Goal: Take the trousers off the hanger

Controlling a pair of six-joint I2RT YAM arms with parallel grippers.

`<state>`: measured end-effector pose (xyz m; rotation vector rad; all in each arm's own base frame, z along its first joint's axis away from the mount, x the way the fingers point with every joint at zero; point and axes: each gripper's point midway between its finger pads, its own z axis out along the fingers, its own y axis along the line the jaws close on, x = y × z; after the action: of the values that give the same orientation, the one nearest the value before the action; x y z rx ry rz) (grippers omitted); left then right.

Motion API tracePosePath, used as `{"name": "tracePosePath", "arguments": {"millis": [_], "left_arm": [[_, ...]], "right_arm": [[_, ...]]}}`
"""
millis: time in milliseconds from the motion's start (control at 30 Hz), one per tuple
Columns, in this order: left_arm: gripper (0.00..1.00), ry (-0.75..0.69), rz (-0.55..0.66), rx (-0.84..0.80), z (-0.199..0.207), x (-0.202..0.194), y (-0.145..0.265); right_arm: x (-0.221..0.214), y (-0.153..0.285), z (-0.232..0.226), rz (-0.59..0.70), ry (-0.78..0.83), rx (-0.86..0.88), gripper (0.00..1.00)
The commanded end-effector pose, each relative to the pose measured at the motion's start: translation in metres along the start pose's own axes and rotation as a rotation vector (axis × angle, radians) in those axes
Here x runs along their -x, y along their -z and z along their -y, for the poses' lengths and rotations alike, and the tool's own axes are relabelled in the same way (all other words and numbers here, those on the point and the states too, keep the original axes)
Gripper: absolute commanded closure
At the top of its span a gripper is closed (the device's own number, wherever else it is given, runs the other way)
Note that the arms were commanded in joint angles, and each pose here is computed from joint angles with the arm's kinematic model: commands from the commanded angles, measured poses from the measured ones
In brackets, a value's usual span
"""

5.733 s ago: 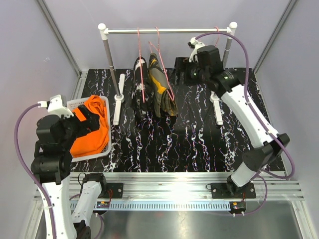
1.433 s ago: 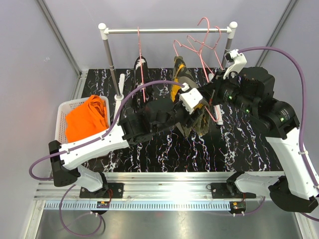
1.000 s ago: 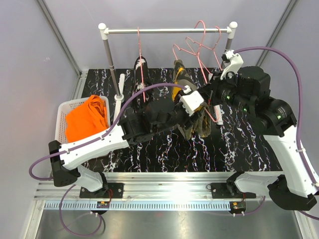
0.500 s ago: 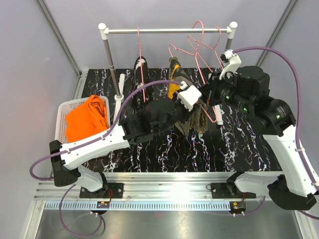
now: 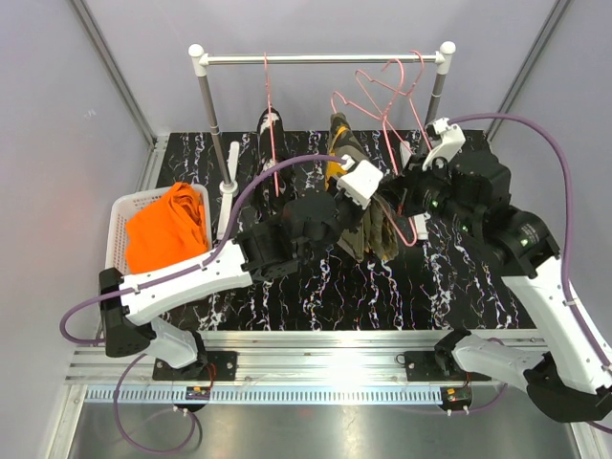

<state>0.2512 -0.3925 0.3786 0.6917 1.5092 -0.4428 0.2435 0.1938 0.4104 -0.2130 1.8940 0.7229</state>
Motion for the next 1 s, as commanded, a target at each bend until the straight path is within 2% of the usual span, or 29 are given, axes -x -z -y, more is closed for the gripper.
{"name": "tracePosePath", "arguments": {"millis": [0, 233, 400, 700, 833, 900, 967], "left_arm": [[1.00, 0.145, 0.300, 0.147, -0.048, 0.102, 0.037], [1.00, 0.144, 0.397, 0.221, -0.079, 0.158, 0.064], [1.00, 0.198, 0.469, 0.347, -0.114, 0.199, 0.092], [1.00, 0.216, 0.588, 0.471, -0.160, 0.257, 0.145], [1.00, 0.168, 0.583, 0.583, -0.183, 0.264, 0.164], [1.00, 0.109, 0.536, 0.681, -0.199, 0.259, 0.174], [1.00, 0.116, 0.491, 0.799, -0.220, 0.250, 0.188]], "right_arm": [[0.008, -0.005, 0.015, 0.099, 0.026, -0.057, 1.00], [-0.036, -0.013, 0.049, 0.029, 0.035, -0.171, 1.00], [-0.060, -0.007, 0.072, -0.007, 0.050, -0.254, 1.00], [-0.085, 0.000, 0.098, -0.060, 0.080, -0.357, 1.00], [-0.088, -0.002, 0.100, -0.067, 0.083, -0.368, 1.00], [-0.088, -0.002, 0.101, -0.066, 0.085, -0.372, 1.00], [-0.086, -0.002, 0.101, -0.062, 0.087, -0.371, 1.00]]}}
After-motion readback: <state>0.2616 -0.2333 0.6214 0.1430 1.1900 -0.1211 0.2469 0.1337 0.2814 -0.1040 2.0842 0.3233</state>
